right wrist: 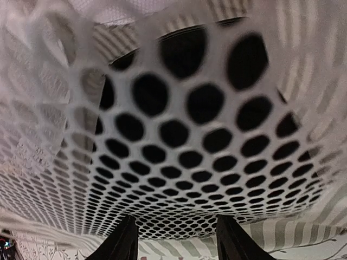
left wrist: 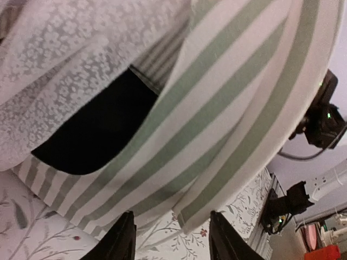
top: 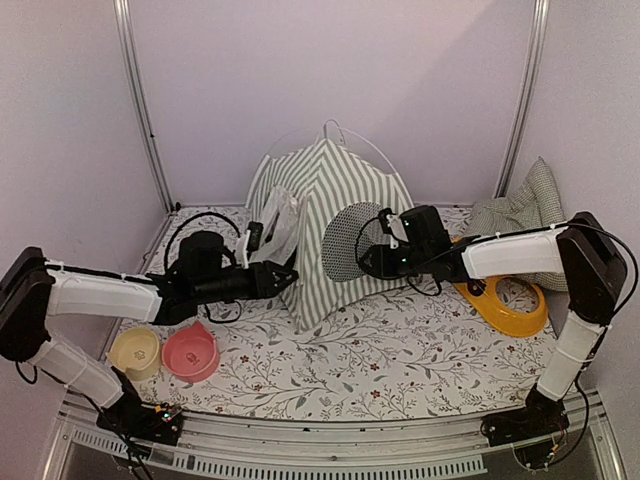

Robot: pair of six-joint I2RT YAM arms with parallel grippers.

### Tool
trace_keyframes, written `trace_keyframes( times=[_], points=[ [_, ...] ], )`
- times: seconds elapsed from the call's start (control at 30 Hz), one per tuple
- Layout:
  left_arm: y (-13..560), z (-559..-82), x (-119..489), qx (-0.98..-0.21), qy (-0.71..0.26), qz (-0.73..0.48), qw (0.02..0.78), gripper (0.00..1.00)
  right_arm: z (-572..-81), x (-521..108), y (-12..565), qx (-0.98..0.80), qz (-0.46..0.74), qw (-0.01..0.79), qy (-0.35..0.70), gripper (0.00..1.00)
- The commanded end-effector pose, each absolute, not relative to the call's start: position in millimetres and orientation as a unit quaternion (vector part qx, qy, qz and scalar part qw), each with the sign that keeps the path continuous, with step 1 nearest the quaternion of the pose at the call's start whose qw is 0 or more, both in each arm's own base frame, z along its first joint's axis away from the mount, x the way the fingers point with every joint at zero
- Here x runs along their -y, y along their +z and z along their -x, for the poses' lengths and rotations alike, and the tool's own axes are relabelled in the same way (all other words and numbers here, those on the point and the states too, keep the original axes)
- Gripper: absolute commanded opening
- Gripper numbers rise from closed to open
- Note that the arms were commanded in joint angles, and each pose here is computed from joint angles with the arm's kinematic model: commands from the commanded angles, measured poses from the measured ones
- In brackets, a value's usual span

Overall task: Set up the pet tent
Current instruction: Adjust the tent at the center of the board.

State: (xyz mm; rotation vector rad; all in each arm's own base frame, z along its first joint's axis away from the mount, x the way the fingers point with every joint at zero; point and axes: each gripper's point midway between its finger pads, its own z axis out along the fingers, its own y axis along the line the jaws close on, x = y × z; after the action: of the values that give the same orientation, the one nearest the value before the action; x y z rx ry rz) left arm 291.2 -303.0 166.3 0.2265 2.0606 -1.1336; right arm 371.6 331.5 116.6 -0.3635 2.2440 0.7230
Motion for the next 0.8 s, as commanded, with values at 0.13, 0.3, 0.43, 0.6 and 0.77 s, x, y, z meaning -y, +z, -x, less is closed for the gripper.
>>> trace_keyframes(
  times=[0.13,0.3,0.43,0.6,0.77],
  points=[
    [205.8,-257.6,401.9,-0.746,-0.507,-0.162,0.400,0.49,-370.5,-302.5,186.8,-0.844,0.098,0.433,0.301,0.53],
    [239.0,-284.6,336.0,-0.761,-0.422,-0.112,0.479,0.57,-339.0,-290.6,199.5,-0.834,0.105,0.446,0.308,0.56],
    [259.4,-319.9,253.7,-0.776,-0.339,-0.041,0.530,0.63,-327.9,-267.8,194.5,-0.839,0.084,0.460,0.279,0.61],
    [297.1,-363.4,175.1,-0.771,-0.252,-0.012,0.585,0.69,-331.2,-241.5,196.2,-0.838,0.049,0.473,0.266,0.67],
    [303.8,-423.5,148.7,-0.767,-0.271,-0.070,0.578,0.67,-339.2,-241.2,193.4,-0.842,0.048,0.467,0.266,0.67]
  ],
)
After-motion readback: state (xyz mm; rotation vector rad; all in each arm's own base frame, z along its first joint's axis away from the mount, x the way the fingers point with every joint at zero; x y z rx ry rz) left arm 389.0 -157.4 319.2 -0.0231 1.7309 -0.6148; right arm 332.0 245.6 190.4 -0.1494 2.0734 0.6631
